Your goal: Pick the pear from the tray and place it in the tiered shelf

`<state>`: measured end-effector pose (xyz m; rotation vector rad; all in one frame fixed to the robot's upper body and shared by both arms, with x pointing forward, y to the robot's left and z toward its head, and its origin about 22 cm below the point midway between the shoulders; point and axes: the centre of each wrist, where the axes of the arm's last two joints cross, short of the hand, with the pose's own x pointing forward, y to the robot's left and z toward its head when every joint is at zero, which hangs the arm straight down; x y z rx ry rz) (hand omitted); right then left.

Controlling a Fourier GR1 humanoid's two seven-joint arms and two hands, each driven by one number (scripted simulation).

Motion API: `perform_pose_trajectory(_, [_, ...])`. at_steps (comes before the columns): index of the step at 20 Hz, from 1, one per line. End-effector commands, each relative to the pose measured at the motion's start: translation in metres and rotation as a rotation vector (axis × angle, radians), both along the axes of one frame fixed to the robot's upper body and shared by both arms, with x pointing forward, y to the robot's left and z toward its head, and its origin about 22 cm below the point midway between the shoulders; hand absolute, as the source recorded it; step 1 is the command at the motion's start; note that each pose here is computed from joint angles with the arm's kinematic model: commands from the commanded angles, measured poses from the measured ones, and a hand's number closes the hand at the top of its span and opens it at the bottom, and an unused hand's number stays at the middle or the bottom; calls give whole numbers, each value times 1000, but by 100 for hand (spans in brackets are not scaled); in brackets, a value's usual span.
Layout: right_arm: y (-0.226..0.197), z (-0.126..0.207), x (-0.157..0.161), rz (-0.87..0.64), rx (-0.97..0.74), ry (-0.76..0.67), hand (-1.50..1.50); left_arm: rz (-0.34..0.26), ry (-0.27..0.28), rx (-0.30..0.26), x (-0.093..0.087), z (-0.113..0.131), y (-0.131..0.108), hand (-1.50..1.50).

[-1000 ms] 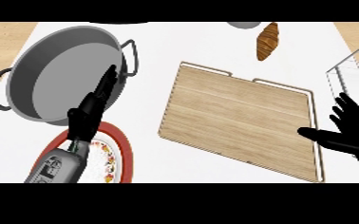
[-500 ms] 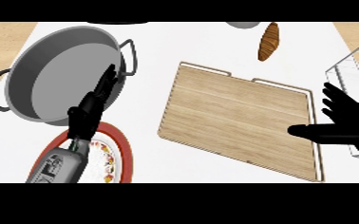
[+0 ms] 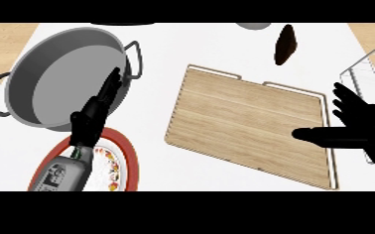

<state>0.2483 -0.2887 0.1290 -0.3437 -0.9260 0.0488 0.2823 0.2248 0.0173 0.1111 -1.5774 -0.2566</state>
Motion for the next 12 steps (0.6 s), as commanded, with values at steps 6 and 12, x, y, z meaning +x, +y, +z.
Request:
perform_pose_trajectory(6, [23, 3, 2, -39, 14, 69, -150, 0, -6, 11, -17, -1, -1, 0])
perform_pose_trajectory(12, [37, -10, 15, -28, 7, 76, -150, -6, 3, 20, 21, -20, -26, 0])
